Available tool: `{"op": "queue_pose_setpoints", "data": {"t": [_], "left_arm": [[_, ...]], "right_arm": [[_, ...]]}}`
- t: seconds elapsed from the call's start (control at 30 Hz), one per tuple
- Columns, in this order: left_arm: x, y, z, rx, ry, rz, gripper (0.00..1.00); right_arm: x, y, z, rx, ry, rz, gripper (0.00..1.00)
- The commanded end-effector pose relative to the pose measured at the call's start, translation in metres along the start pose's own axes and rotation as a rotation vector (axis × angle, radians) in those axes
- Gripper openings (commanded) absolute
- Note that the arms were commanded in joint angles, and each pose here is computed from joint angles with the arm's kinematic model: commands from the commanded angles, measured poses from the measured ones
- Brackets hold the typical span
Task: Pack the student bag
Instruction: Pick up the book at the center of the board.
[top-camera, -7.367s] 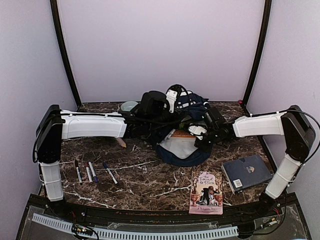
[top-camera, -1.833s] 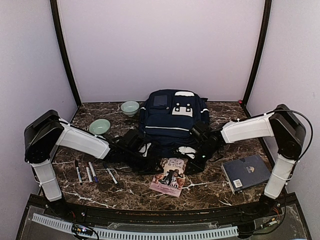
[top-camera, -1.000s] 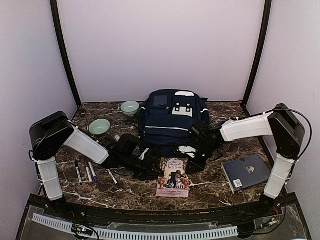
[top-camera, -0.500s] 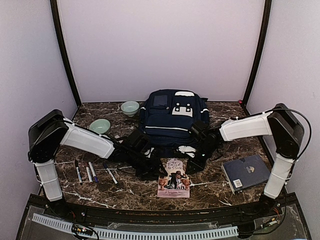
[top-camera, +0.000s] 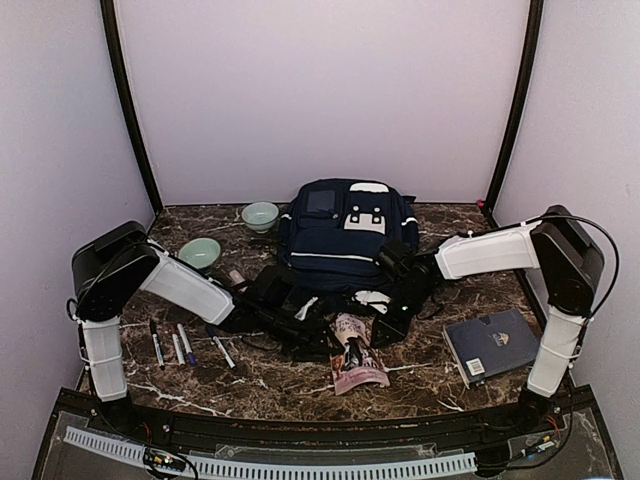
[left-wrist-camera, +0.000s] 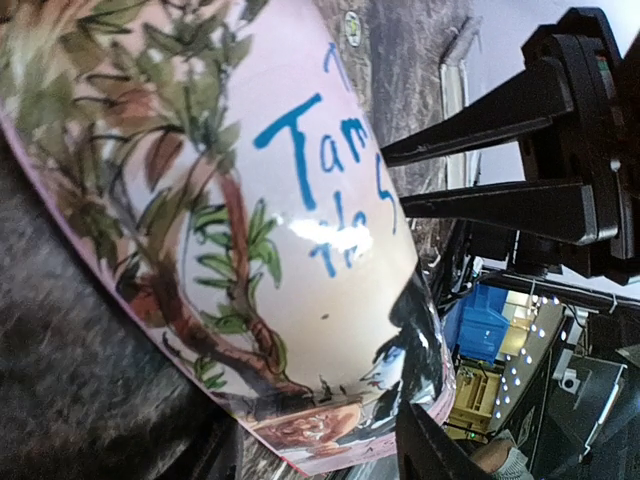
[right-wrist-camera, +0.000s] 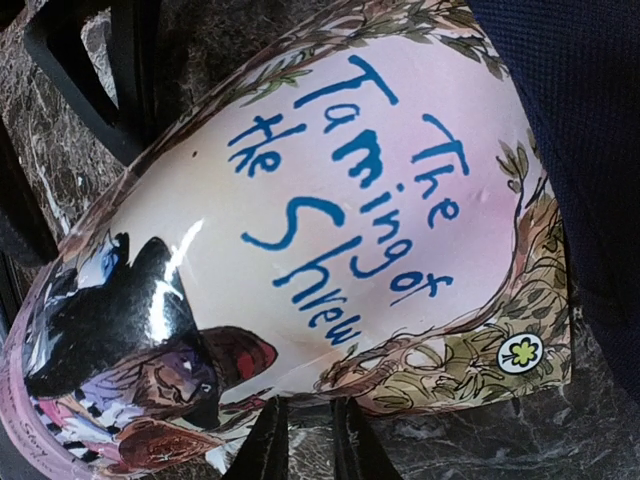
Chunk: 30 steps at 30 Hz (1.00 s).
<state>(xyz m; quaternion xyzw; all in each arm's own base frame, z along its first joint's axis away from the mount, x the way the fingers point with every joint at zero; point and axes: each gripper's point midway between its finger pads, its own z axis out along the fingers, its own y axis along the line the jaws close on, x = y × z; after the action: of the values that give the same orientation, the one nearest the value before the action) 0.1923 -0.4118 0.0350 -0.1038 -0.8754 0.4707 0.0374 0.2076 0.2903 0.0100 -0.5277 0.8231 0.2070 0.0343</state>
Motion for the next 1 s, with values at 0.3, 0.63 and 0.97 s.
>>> {"op": "queue_pose_setpoints", "data": {"t": [0.3, 0.63, 0.97], "left_arm": [[-0.050, -0.029, -0.027, 0.190, -0.323, 0.174, 0.59], [-0.081, -0.041, -0.011, 0.173, -0.301, 0.186, 0.59], [-0.060, -0.015, -0.024, 0.043, -0.271, 0.084, 0.47]], "right_arm": [[0.084, -0.005, 0.069, 0.020, 0.287, 0.049, 0.18], [0.083, -0.006, 0.069, 0.022, 0.286, 0.052, 0.19], [0.073, -0.013, 0.059, 0.081, 0.249, 0.036, 0.21]]}}
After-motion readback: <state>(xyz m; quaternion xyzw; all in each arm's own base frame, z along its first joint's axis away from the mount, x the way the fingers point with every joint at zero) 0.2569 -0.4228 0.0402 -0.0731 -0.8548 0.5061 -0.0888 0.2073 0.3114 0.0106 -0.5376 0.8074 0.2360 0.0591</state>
